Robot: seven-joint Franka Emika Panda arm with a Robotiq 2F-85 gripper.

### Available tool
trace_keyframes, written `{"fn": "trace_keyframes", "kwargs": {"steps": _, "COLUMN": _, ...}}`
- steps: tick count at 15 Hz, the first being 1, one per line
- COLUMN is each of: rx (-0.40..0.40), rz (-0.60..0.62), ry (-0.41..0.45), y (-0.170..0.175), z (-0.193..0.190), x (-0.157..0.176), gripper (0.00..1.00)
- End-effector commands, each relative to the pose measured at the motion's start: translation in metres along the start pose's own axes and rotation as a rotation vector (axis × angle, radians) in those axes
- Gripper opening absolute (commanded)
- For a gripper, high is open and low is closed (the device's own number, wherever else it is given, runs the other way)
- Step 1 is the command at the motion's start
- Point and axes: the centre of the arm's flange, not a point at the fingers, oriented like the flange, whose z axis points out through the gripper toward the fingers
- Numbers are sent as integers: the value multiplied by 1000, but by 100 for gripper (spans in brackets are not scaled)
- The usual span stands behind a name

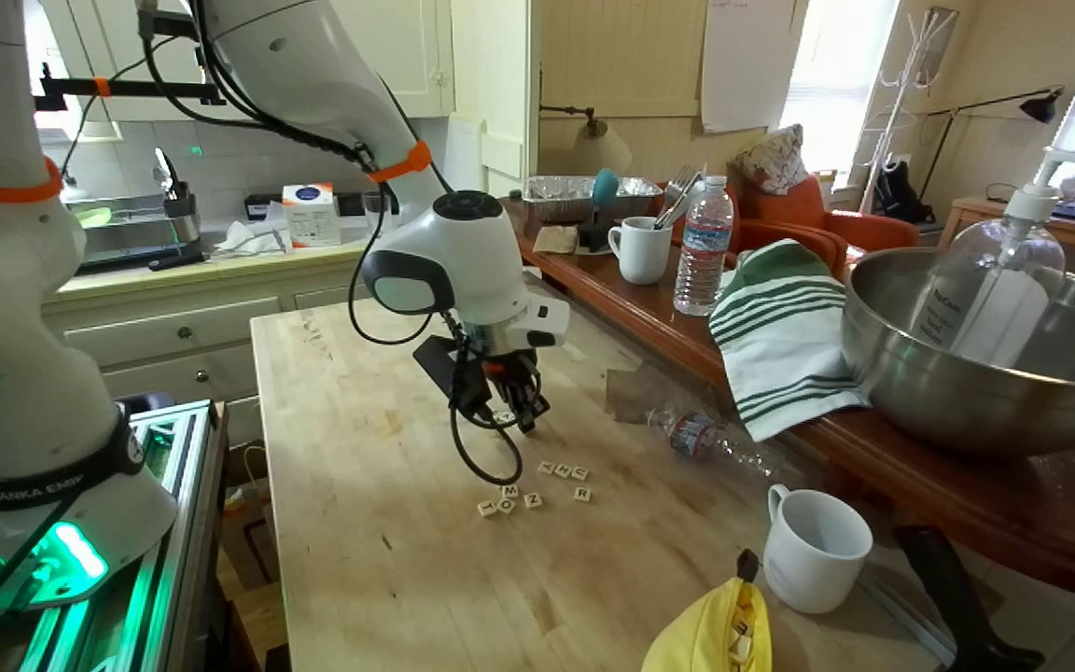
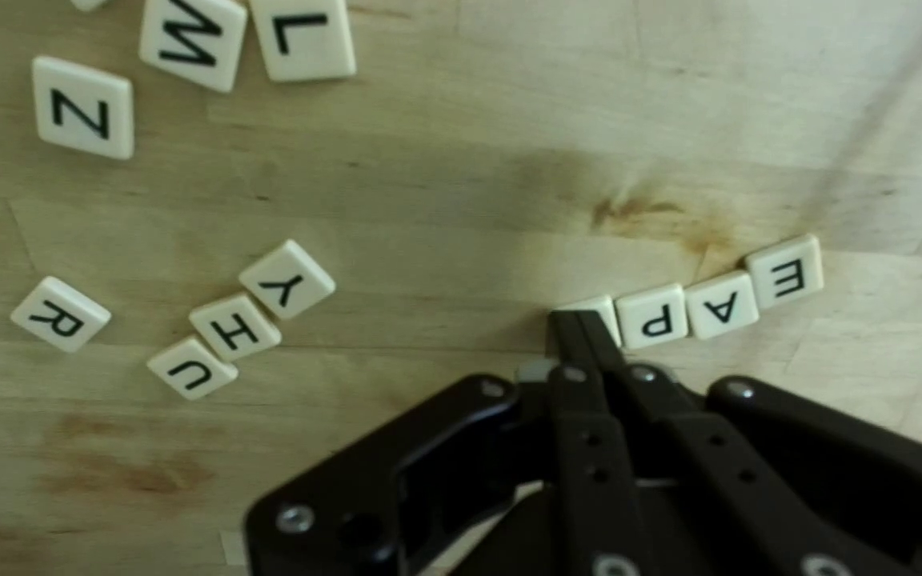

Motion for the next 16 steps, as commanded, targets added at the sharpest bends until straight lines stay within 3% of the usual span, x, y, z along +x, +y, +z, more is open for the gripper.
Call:
{"fn": "trace_keyframes", "kwargs": {"steps": 1, "rx": -12, "rz": -8, "ry": 10, "y": 2, "z": 12, "x": -1, "gripper": 0}}
{"fn": "trace_keyframes", "kwargs": {"steps": 16, "rx": 17, "rz": -17, "ry": 6, "y": -8, "z": 20, "x": 14, "gripper": 0}}
